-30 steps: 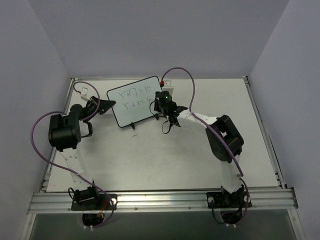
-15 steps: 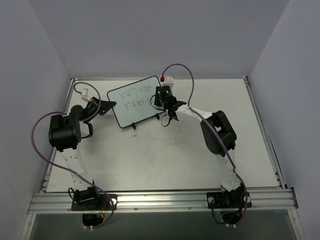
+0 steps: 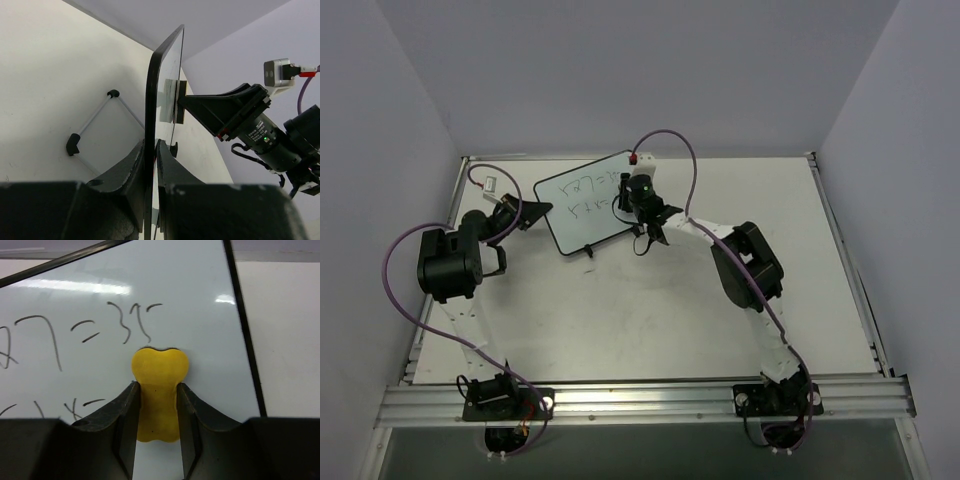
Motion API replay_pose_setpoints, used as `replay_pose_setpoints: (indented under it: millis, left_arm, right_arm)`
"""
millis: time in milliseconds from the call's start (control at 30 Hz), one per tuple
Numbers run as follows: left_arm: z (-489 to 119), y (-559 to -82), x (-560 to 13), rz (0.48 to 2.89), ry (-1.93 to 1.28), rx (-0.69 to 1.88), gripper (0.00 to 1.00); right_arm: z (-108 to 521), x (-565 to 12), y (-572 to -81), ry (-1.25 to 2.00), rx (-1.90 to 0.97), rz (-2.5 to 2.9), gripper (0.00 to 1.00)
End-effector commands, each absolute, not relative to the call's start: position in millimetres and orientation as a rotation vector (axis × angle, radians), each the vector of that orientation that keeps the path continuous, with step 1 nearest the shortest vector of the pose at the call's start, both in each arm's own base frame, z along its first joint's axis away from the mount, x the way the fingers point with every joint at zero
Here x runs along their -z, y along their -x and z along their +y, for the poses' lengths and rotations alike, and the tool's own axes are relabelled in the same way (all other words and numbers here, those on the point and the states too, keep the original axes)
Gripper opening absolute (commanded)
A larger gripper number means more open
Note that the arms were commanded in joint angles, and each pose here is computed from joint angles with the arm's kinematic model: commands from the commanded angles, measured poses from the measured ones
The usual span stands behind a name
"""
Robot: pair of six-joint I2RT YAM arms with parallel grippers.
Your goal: Erase the whiteboard
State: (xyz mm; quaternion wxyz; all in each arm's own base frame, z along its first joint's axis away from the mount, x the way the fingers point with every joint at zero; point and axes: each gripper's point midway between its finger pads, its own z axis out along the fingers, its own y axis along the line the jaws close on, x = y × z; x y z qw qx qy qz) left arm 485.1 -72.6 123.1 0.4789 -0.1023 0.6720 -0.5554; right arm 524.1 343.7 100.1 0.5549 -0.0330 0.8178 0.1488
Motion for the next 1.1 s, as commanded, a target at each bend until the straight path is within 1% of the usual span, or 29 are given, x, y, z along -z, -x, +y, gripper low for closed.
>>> replay_pose_setpoints:
  millis: [0, 100, 267, 500, 733, 967, 1067]
  left_arm:
    - [-76, -479, -158, 1.469, 0.031, 1.267, 0.02]
    - [-77, -479, -159, 1.467, 0.027, 1.265, 0.02]
    - [-77, -479, -158, 1.468, 0.023, 1.266, 0.02]
    - [-79, -478, -159, 1.468, 0.015, 1.265, 0.02]
    - [-80, -478, -160, 1.467, 0.005, 1.265, 0.02]
    - [-80, -477, -159, 1.469, 0.007, 1.265, 0.02]
    - [-81, -477, -160, 1.467, 0.002, 1.264, 0.02]
  right_arm:
    - [392, -101, -503, 0.180, -0.408, 1.911, 0.00]
    - [409, -106, -491, 0.206, -0.430, 1.896, 0.00]
    - [416, -109, -482, 0.222, -0.435, 1.888, 0.00]
    - [375, -105, -503, 0.148, -0.388, 1.911, 0.00]
    - [323, -98, -525, 0.092, -0.248, 1.927, 0.00]
    - [285, -87, -530, 0.034, -0.181, 1.936, 0.00]
    - [284, -84, -528, 0.039, -0.192, 1.942, 0.00]
